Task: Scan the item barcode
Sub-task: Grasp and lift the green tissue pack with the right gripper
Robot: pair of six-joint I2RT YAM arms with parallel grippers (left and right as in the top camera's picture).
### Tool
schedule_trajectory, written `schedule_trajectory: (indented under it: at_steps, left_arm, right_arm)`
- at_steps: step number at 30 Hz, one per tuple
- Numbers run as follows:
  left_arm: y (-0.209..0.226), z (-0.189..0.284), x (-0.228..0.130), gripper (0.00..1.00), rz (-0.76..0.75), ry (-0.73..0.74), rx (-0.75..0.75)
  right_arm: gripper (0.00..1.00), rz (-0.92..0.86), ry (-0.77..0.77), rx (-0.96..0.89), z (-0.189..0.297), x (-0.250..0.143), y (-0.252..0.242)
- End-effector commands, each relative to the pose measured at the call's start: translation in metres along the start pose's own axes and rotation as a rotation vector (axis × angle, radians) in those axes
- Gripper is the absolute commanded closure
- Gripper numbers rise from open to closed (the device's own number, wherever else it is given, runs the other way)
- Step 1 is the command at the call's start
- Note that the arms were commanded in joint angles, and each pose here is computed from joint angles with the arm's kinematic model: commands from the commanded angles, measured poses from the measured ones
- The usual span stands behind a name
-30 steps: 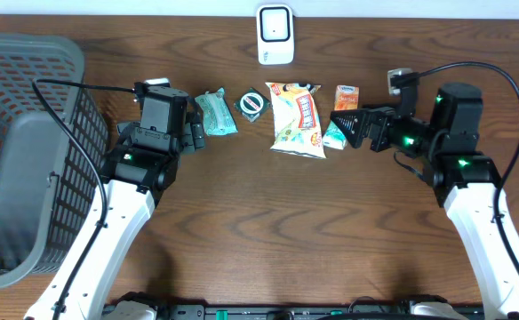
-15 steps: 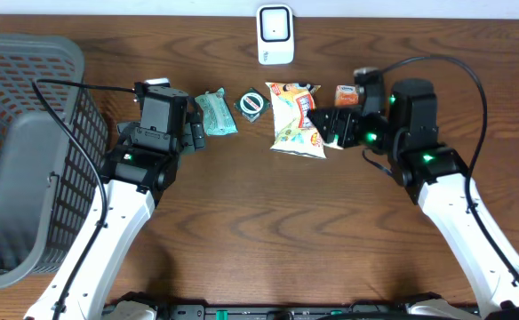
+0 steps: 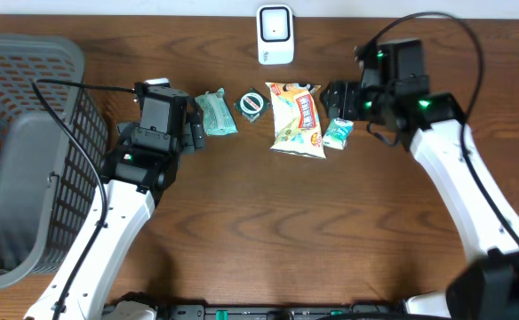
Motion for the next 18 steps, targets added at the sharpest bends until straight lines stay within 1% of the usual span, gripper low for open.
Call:
schedule_trajectory:
  at_steps: [1, 6, 8, 11, 14, 15, 18]
  left_arm:
    - [0.004, 0.002, 0.002, 0.03, -0.007, -0.010, 0.019]
    - [0.004, 0.002, 0.002, 0.02, -0.007, -0.010, 0.019]
    - [0.004, 0.002, 0.002, 0.02, -0.007, -0.010, 0.019]
    - [0.004, 0.002, 0.002, 0.02, -0.007, -0.010, 0.019]
    - [0.004, 0.002, 0.002, 0.02, -0.007, -0.010, 0.019]
    - [0.004, 0.002, 0.002, 0.02, -0.007, -0.010, 0.019]
    - [0.004, 0.002, 0.002, 0.02, -0.007, -0.010, 0.019]
  right_arm:
    - [0.10, 0.008, 0.030, -0.110, -0.020, -0.004, -0.021]
    - [0.07, -0.044, 0.100, -0.170, -0.045, -0.009, -0.049]
    - [0.07, -0.095, 0.142, -0.155, -0.055, -0.009, -0.065]
    - [0.15, -0.158, 0.206, -0.081, -0.063, -0.012, -0.074]
    - [0.30, -0.216, 0.255, -0.026, -0.068, -0.014, -0.084]
    - [0.32, -0.234, 0.267, -0.010, -0.070, -0.014, -0.087]
    - [0.31, -0.294, 0.317, 0.069, -0.076, -0.016, -0.093]
Point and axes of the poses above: each gripper's point midway between its finger pads, its own z axis back along the fingers, its own y axis along the line the jaws close on, x = y × z, the point moved 3 cm from there along z, back along the fingers, and after that the axes turned 15 degrees about -z, right-handed, at the moved point
